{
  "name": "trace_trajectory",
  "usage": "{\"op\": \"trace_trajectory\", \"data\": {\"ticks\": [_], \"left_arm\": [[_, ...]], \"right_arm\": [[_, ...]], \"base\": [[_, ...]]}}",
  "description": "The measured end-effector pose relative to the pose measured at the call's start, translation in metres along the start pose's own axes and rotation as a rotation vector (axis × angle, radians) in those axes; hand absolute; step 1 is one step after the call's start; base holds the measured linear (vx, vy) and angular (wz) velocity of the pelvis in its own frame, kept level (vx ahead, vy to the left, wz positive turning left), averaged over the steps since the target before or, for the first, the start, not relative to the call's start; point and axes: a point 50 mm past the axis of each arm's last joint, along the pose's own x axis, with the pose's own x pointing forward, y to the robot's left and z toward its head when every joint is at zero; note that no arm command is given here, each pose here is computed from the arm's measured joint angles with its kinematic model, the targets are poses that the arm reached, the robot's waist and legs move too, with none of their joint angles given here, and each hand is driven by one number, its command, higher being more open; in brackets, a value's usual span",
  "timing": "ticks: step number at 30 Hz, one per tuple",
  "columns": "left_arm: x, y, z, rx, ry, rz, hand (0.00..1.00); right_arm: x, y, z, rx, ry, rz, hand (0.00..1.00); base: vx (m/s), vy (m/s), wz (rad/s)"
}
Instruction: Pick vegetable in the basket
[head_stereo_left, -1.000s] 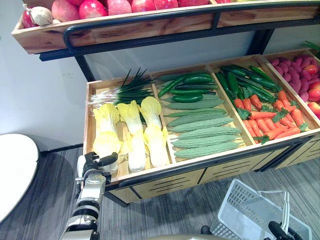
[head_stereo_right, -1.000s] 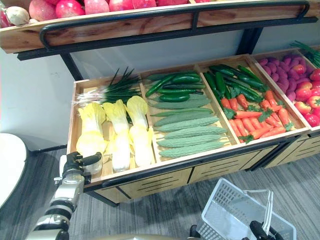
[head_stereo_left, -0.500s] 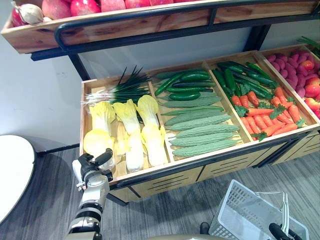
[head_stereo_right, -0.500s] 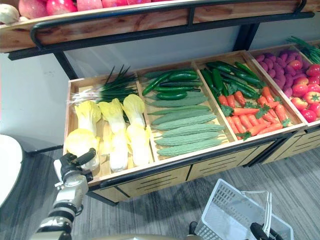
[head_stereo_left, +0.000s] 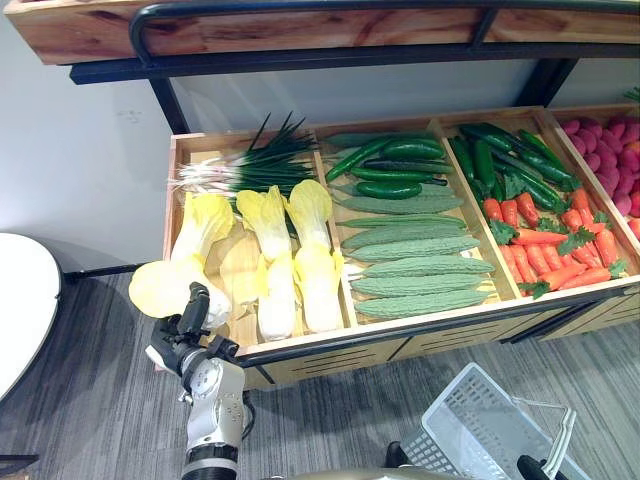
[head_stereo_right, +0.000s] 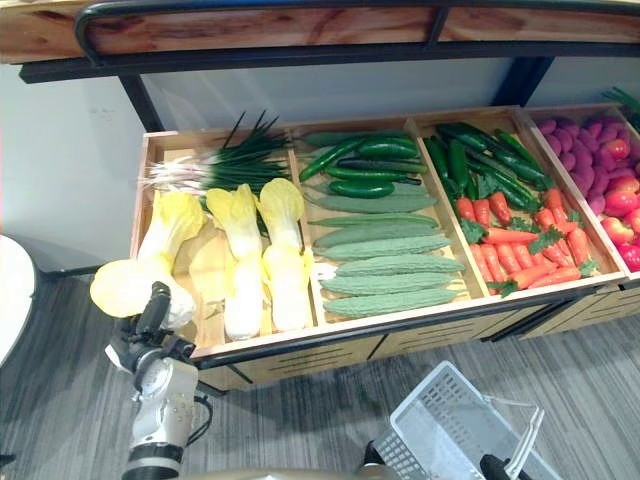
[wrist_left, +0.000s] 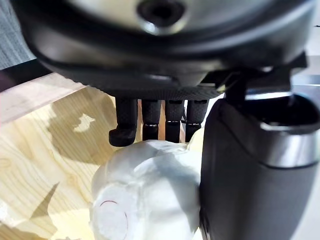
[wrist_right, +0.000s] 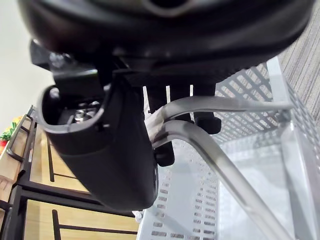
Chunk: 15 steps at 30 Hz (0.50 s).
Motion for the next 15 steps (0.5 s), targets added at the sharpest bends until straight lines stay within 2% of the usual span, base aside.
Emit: {"op": "trace_trajectory", "data": {"ticks": [7, 15], "left_arm": [[-0.011, -0.002, 0.022, -0.114, -0.081, 0.001, 0.00], [-0.044, -0.026, 0.077, -0.244, -0.358, -0.204, 0.00]], "right_arm": [[-0.002, -0.008, -0.008, -0.012, 0.016, -0.015, 0.00], [0.001, -0.020, -0.003, 0.006, -0.013, -0.054, 0.00]], "base": [[-0.01, -0.004, 0.02], [0.00, -0.003, 0.01]]}}
